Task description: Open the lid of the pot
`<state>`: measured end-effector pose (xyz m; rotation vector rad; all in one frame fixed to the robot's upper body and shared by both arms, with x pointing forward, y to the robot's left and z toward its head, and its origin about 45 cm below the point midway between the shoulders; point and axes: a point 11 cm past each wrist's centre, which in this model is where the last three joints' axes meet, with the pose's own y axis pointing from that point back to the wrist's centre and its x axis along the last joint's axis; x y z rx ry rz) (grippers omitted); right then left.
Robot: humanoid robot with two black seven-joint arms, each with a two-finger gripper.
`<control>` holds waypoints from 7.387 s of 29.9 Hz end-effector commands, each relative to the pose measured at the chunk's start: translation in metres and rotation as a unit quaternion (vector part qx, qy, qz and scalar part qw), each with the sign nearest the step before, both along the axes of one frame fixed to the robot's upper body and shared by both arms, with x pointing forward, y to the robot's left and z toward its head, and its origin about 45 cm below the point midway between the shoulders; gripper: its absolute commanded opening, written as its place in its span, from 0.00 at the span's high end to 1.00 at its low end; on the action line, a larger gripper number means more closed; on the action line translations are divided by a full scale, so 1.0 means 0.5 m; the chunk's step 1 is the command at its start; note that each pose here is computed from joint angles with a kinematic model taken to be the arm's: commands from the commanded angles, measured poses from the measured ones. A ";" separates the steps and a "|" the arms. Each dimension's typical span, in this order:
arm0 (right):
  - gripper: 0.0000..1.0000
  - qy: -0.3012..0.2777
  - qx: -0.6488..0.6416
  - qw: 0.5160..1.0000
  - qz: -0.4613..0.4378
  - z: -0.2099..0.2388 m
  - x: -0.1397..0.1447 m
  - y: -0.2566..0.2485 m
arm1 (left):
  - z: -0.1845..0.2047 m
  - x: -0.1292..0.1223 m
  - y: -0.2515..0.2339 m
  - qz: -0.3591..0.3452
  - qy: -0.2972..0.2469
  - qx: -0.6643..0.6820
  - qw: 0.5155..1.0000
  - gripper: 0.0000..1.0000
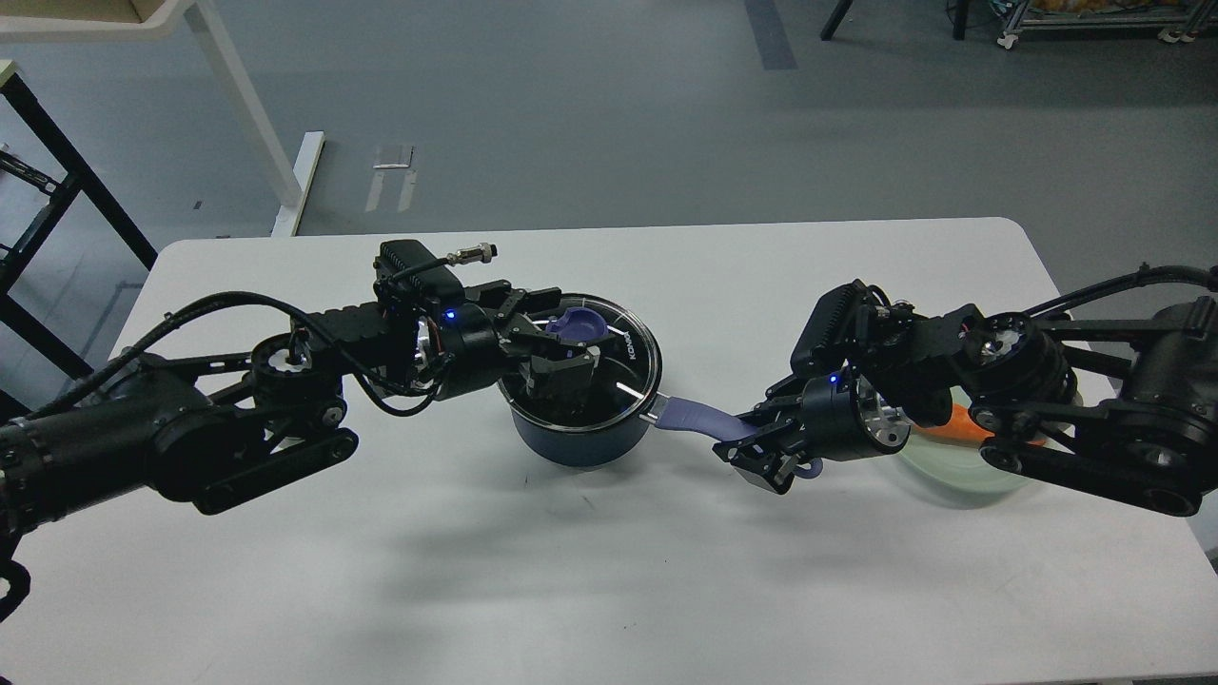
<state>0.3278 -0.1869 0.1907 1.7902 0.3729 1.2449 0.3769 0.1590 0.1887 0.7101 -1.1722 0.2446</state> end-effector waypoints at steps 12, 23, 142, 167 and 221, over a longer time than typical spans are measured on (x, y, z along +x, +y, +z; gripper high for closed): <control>0.77 -0.001 0.000 1.000 0.000 0.002 0.002 0.000 | -0.007 -0.007 0.007 -0.007 0.006 0.001 1.000 0.28; 0.77 -0.002 0.001 1.000 -0.002 0.002 0.004 0.000 | -0.003 -0.009 0.002 -0.010 0.006 -0.004 1.000 0.17; 0.26 0.024 0.056 0.997 -0.056 0.028 -0.001 -0.020 | 0.001 -0.089 0.584 0.315 0.021 -0.017 0.949 0.01; 0.01 0.124 0.548 0.702 -0.437 0.308 0.245 -0.188 | 0.095 0.133 0.447 0.497 0.121 -0.531 0.676 0.01; 0.00 0.323 0.736 0.173 -0.568 0.067 0.331 -0.205 | 0.015 0.170 0.356 0.438 0.304 -0.718 0.448 0.01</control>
